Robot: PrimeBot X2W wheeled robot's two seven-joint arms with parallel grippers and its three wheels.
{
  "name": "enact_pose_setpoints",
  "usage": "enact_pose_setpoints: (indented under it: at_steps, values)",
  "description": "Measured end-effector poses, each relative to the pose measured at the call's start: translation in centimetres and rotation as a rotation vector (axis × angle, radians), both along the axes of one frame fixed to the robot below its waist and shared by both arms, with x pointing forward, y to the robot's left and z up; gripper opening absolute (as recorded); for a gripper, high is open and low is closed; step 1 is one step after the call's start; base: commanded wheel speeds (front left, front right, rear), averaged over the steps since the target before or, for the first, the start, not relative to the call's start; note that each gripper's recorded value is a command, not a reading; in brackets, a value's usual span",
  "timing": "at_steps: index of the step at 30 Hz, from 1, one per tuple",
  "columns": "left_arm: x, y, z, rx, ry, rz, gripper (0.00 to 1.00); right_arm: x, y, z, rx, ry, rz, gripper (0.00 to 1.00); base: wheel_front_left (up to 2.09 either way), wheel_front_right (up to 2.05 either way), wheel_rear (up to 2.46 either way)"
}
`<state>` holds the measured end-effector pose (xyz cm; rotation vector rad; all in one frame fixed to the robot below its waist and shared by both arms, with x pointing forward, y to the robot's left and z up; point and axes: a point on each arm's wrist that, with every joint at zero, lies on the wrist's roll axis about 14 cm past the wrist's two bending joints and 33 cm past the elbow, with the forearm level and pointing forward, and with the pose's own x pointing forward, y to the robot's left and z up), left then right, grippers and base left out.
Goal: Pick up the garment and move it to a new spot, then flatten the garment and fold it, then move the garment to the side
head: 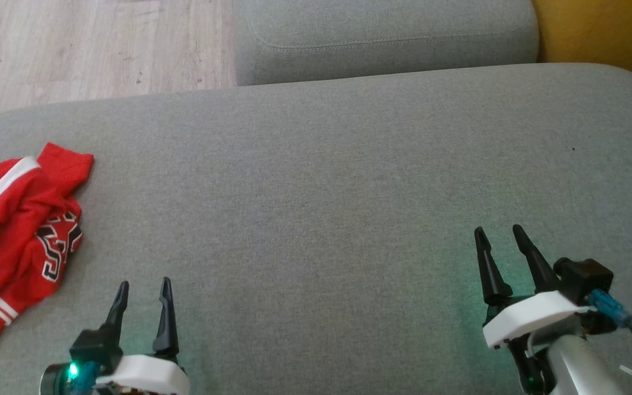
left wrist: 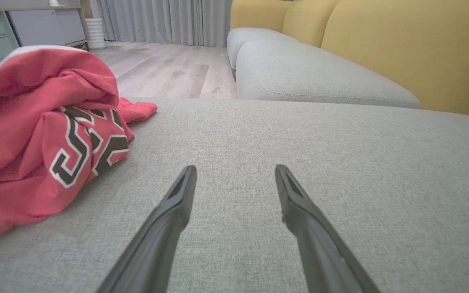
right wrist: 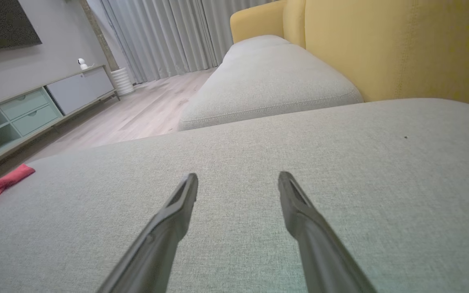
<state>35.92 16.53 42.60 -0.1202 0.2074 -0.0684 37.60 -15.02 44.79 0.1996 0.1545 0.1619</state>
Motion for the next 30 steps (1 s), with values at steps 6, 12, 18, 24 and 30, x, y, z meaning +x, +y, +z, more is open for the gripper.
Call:
enact_pose_setpoints:
  at_steps: [6,12,18,24,30]
  values:
    - [0.0,-0.3,0.2,0.077,-0.021,-0.034,1.00,0.1,0.3,0.1,-0.075,-0.022,0.031,1.00,0.00,0.00,0.00]
    - [0.0,-0.3,0.2,0.130,-0.033,-0.047,1.00,0.2,0.7,0.0,-0.122,-0.036,0.058,1.00,0.00,0.00,0.00]
    - [-0.1,0.1,0.1,0.131,-0.030,-0.037,1.00,0.3,1.0,-0.1,-0.122,-0.032,0.065,1.00,0.00,0.00,0.00]
    - [-0.6,1.2,-0.3,0.129,-0.012,0.001,1.00,0.8,2.4,-0.5,-0.120,-0.025,0.109,1.00,0.00,0.00,0.00]
    - [-1.9,4.1,-0.6,0.123,0.004,0.109,1.00,2.4,6.1,-0.2,-0.123,-0.045,0.223,1.00,0.00,0.00,0.00]
